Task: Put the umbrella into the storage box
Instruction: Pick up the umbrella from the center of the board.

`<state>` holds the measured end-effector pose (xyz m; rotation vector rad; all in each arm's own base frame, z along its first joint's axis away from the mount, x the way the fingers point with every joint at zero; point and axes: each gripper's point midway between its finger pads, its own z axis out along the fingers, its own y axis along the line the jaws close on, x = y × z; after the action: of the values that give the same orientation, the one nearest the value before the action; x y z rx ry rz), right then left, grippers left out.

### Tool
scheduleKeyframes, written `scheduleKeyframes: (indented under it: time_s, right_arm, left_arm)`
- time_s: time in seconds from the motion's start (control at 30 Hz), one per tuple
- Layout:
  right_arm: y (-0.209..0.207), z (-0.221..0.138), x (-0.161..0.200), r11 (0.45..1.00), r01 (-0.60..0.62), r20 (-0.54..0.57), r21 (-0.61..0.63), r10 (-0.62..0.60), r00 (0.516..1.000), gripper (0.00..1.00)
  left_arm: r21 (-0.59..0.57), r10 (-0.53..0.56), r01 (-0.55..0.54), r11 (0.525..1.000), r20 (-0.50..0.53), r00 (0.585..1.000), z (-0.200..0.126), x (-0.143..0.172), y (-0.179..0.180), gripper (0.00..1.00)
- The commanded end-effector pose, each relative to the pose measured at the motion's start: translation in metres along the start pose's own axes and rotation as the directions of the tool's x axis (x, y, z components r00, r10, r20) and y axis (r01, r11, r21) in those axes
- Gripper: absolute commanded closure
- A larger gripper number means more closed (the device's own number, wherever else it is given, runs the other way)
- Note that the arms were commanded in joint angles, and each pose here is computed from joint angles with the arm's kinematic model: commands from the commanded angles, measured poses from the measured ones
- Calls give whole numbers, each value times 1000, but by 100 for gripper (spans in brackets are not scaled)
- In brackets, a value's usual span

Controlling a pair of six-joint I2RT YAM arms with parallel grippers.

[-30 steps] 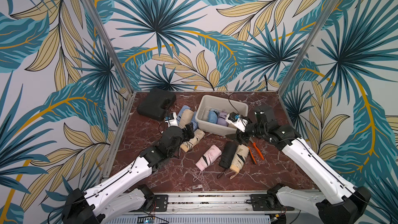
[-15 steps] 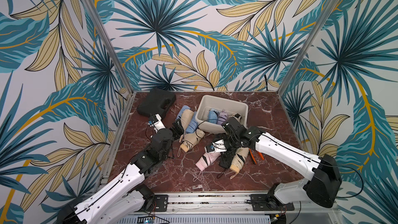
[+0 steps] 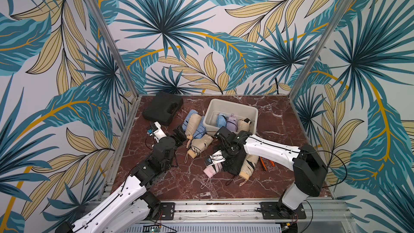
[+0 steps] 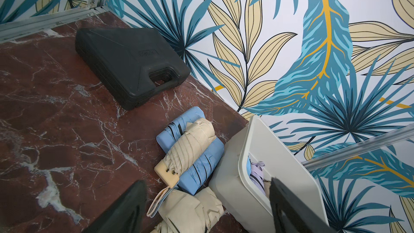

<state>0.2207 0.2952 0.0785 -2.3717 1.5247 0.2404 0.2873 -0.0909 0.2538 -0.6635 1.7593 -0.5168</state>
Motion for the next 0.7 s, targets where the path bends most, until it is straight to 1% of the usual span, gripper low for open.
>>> scheduleKeyframes:
  time_s: [0.0, 0.1, 0.27, 0.4, 0.67]
  right_arm:
    - [7, 10, 9, 999, 7, -53, -50, -9, 999, 8]
    - [4, 17, 11, 999, 8, -71, -53, -12, 997, 5]
    - [3, 30, 16, 997, 10, -94, -72, -16, 995, 5]
    - [-2, 45, 24, 999, -3, -128, -52, -4, 992, 5]
    - [-4, 58, 18, 998, -28, -115, -61, 21, 993, 14]
  left_arm:
    - [-26, 13, -13, 1000, 9, 1000, 1, -1, 8, 11]
    - [-29, 12, -12, 1000, 10, 1000, 2, -1, 9, 11]
    - [-30, 8, -8, 1000, 6, 1000, 3, 0, 9, 11]
    - [-29, 0, 1, 1000, 9, 1000, 3, 0, 9, 11]
    - [-25, 2, -2, 1000, 4, 1000, 5, -2, 8, 11]
